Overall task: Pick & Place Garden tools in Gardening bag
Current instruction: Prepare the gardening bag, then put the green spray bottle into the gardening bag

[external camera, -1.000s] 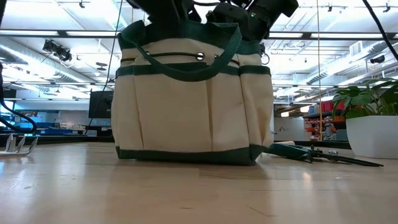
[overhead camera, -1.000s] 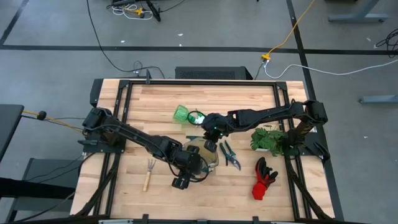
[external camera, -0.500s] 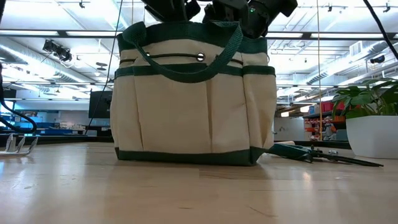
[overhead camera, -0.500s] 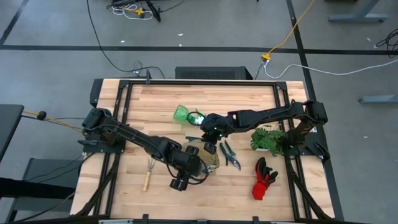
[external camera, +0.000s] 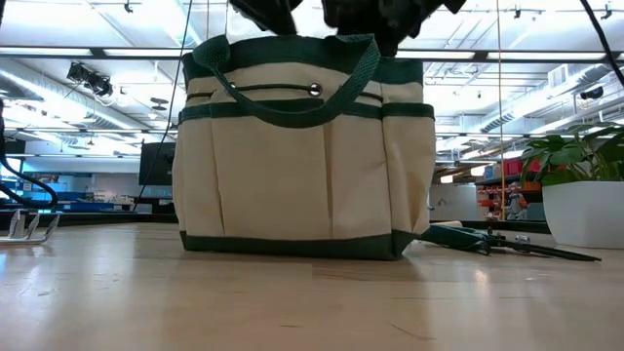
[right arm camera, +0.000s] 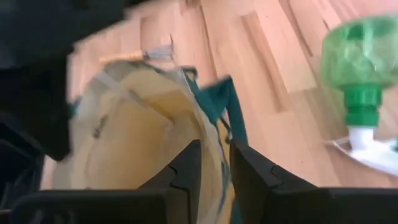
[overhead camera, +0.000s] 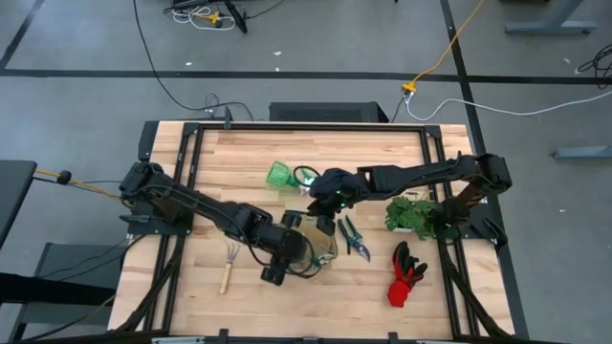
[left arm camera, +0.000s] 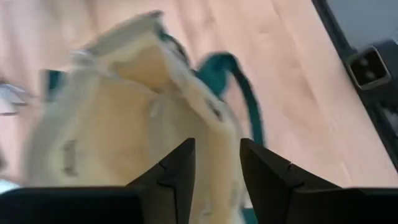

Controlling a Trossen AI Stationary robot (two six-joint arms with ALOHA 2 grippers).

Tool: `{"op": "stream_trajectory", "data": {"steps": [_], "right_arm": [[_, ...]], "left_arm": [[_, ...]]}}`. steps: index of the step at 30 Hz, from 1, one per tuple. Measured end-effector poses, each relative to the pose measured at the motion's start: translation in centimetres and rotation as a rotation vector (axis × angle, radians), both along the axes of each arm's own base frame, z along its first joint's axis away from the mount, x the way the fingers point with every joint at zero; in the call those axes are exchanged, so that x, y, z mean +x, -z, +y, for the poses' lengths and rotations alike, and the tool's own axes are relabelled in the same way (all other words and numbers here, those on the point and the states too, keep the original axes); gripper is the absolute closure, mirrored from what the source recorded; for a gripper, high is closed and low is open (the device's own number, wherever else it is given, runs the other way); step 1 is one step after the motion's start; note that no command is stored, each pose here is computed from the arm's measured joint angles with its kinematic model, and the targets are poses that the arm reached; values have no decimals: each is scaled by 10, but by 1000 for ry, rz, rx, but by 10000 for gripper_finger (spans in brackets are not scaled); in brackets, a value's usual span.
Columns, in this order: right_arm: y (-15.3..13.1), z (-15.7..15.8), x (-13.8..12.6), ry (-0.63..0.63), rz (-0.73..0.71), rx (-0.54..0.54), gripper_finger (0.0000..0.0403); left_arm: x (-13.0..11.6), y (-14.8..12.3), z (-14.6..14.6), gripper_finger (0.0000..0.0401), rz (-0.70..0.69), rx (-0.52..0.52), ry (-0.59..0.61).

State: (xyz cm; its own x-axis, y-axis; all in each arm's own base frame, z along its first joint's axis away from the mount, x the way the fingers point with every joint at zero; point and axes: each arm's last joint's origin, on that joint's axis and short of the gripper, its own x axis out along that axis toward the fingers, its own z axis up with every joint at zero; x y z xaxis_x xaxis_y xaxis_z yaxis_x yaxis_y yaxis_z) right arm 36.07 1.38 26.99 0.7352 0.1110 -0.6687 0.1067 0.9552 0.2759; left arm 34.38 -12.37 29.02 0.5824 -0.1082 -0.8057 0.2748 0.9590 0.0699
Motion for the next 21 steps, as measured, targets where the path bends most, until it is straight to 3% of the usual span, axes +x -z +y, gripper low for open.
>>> {"op": "stream_trajectory", "data": {"steps": [6,12,21], "right_arm": [[-12,-2,-9,38,-18,-57,316],[-19,-5,-20,98,15,-122,316],[-23,-6,-28,117,45,-151,316]], "left_arm": [[-17,-24,16,268,-33,29,-76],[-42,-47,40,268,-46,131,-218],[-73,-60,84,279,55,358,-353]]}}
